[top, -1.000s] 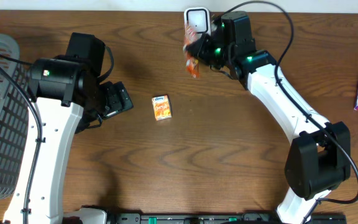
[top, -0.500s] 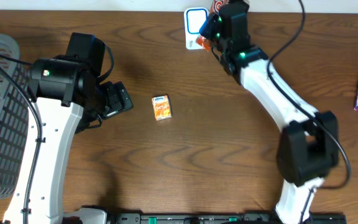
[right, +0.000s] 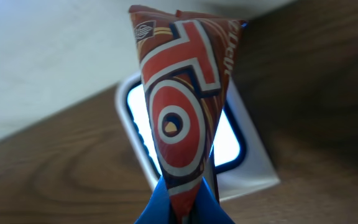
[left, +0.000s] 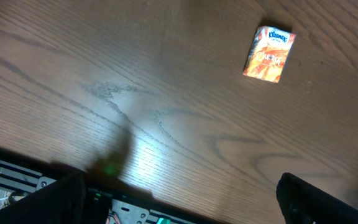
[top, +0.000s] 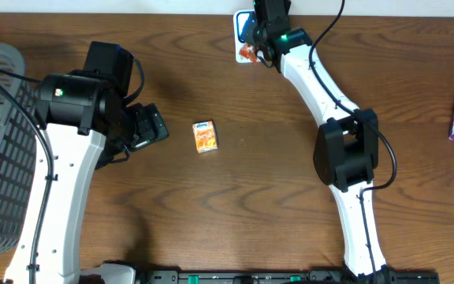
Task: Scan the item barcode
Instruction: 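Carry the red-orange bar to the right edge and release it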
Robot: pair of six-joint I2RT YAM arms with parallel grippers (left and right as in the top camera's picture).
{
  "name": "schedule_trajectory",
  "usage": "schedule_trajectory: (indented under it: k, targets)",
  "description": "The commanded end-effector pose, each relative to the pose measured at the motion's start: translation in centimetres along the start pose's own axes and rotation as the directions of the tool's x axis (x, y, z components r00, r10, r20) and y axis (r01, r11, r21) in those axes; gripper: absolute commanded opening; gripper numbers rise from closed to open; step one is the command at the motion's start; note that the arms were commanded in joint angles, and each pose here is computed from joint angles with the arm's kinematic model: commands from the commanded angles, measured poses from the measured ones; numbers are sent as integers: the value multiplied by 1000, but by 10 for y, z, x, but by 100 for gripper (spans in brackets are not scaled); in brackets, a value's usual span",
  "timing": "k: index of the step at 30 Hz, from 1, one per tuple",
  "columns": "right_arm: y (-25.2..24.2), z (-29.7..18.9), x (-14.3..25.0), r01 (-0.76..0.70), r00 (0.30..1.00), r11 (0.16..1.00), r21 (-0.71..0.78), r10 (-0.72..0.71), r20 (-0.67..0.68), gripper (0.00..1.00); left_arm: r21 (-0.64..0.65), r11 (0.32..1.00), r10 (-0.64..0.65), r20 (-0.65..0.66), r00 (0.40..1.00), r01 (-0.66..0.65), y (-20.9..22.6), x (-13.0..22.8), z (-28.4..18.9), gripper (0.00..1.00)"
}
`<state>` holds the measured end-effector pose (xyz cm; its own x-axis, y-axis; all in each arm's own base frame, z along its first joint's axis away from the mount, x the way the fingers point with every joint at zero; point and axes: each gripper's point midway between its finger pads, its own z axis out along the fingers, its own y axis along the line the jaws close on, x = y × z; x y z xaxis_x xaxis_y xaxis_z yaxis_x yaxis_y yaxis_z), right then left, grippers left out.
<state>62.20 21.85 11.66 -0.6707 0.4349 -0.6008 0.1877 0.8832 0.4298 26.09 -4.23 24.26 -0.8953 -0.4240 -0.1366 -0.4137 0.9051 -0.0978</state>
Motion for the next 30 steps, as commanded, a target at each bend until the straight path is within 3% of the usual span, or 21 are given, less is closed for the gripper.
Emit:
schedule_trajectory:
  k: [1,5,10,13,17,20,23,26,27,29,30]
  targets:
    - [1,-9,-27,39,998,999,-12,-38,55,1,-17,1000,-3,5,1000,3,3,-2,0,98]
    - [-20,-42,-74,9,991,999,50,-15,131,1,-18,1000,-3,5,1000,3,3,-2,0,98]
    - [-116,-84,-118,-14,988,951,310,-33,148,1,-18,1000,-3,5,1000,3,3,-2,0,98]
    - [-199,-112,-128,13,992,836,549,-78,94,1,-17,1000,-3,5,1000,3,3,-2,0,98]
    - [-304,-160,-132,44,997,608,793,-73,1,1,-17,1000,-3,5,1000,3,3,-2,0,98]
    - [-362,-181,-130,102,995,525,845,-47,-91,1,-18,1000,-3,5,1000,3,3,-2,0,98]
    - [-401,-186,-119,167,981,547,820,-8,-194,1,-18,1000,-3,5,1000,3,3,-2,0,98]
    - [-436,-198,-112,153,977,531,834,48,-209,2,-17,1000,-3,5,1000,3,3,-2,0,98]
    - [-447,-201,-110,140,977,521,842,67,-204,8,-17,1000,-3,5,1000,3,3,-2,0,98]
    - [-468,-208,-105,108,976,503,858,110,-187,45,-17,1000,-3,5,1000,3,3,-2,0,98]
    - [-477,-211,-101,87,975,492,866,136,-175,57,-18,1000,-3,5,1000,3,3,-2,0,98]
